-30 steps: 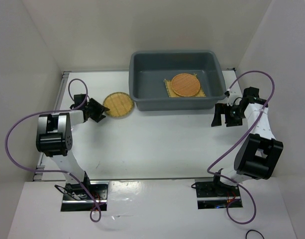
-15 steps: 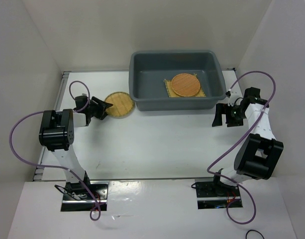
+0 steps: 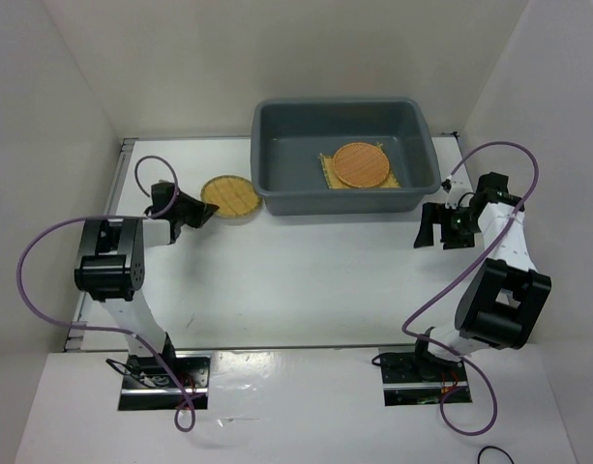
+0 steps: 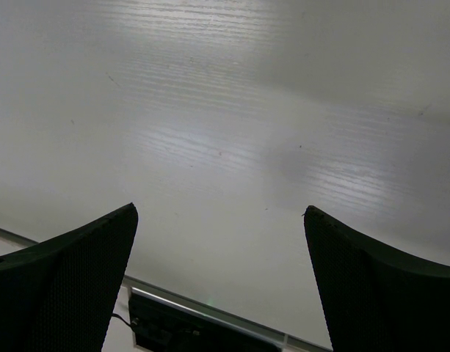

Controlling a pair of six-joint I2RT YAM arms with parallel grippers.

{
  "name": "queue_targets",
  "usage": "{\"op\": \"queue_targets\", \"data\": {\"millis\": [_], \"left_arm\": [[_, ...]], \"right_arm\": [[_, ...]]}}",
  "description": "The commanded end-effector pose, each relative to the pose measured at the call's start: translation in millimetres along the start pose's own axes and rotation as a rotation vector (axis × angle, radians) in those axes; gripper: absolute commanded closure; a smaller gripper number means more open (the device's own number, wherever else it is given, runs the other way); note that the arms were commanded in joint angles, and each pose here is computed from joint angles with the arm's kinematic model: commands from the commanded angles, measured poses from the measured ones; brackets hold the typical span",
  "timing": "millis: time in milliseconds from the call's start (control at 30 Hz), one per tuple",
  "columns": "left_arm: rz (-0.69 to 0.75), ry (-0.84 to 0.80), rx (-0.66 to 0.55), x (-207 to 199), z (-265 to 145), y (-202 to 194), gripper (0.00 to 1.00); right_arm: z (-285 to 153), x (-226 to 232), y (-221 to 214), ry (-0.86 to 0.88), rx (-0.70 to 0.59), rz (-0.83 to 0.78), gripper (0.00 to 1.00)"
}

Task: Place the mixed dishes into the plastic bin

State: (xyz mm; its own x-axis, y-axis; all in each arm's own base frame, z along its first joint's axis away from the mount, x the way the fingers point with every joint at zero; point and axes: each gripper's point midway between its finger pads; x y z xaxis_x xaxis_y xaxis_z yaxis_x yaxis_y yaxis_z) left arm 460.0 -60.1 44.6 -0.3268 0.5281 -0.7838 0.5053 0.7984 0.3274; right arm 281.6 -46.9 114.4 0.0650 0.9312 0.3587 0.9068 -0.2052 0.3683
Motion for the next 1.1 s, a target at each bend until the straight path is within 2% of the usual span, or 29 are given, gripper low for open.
{"op": "queue_targets", "data": {"millis": [0, 67, 233, 300, 367, 400, 467, 500, 533, 567, 633, 667, 700, 733, 833, 867, 900, 933, 967, 1000, 1033, 1067], "left_arm": [[0.046, 0.091, -0.182, -29, -24, 49, 1.00], [0.050, 0.109, -0.243, -57, -39, 75, 1.00], [0.035, 0.227, -0.485, -84, -91, 133, 1.00], [0.039, 0.181, -0.572, -115, -119, 153, 1.00], [0.092, 0.134, -0.600, -141, -132, 164, 1.00], [0.121, 0.057, -0.625, -172, -143, 175, 1.00], [0.217, -0.118, -0.574, -222, -144, 171, 1.00], [0.252, -0.182, -0.548, -240, -145, 169, 1.00], [0.290, -0.239, -0.511, -256, -133, 163, 1.00], [0.361, -0.342, -0.474, -292, -142, 156, 1.00], [0.433, -0.374, -0.382, -313, -118, 129, 1.00], [0.516, -0.440, -0.378, -344, -128, 124, 1.00], [0.552, -0.462, -0.308, -357, -118, 98, 1.00], [0.568, -0.448, -0.230, -351, -86, 83, 1.00], [0.622, -0.495, -0.032, -368, -43, 29, 1.00], [0.623, -0.490, 0.017, -369, -34, 14, 1.00], [0.633, -0.484, 0.075, -361, -6, -5, 1.00], [0.663, -0.560, 0.058, -395, -19, -17, 1.00], [0.671, -0.579, 0.065, -405, -16, -25, 1.00], [0.659, -0.522, 0.127, -384, 20, -45, 1.00], [0.649, -0.548, 0.155, -393, 24, -61, 1.00], [0.635, -0.594, 0.140, -401, 32, -62, 1.00]], "right_arm": [[-6, 1, 8, -0.007, -0.061, -0.012, 0.02], [-5, -4, 6, -0.034, -0.057, -0.001, 0.02], [-6, -9, 5, -0.064, -0.053, 0.022, 0.02], [-12, -7, 11, -0.067, -0.072, 0.001, 0.02], [-15, -8, 13, -0.077, -0.073, 0.000, 0.06], [-15, -8, 13, -0.077, -0.073, 0.000, 0.06], [-18, -10, 17, -0.094, -0.093, -0.010, 0.08], [-18, -13, 15, -0.114, -0.099, -0.012, 0.16], [-19, -19, 21, -0.151, -0.121, 0.000, 0.16], [-22, -22, 25, -0.175, -0.144, 0.002, 0.16], [-27, -33, 35, -0.246, -0.196, -0.002, 0.18], [-27, -41, 35, -0.283, -0.201, -0.001, 0.18], [-29, -46, 40, -0.317, -0.222, 0.006, 0.18], [-31, -52, 40, -0.349, -0.235, 0.005, 0.18], [-29, -67, 30, -0.431, -0.220, 0.018, 0.18], [-26, -73, 21, -0.460, -0.201, 0.045, 0.18], [-25, -76, 20, -0.477, -0.207, 0.060, 0.19], [-27, -79, 20, -0.498, -0.210, 0.084, 0.19], [-36, -88, 25, -0.567, -0.234, 0.097, 0.19], [-42, -90, 29, -0.591, -0.262, 0.106, 0.19], [-43, -93, 28, -0.606, -0.264, 0.117, 0.19], [-45, -94, 32, -0.618, -0.288, 0.115, 0.19]]}}
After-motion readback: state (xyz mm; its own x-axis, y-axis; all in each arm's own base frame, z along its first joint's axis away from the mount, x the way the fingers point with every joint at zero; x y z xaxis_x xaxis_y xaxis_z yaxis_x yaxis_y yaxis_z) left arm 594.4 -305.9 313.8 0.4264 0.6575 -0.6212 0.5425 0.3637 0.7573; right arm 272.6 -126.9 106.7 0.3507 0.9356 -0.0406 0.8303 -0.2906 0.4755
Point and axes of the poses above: each gripper's point midway between its finger pads, its own z axis out along the fingers, its own x axis along the line the jaws close on, y = z × x, and after that the axes turned 11 degrees about z, right-handed
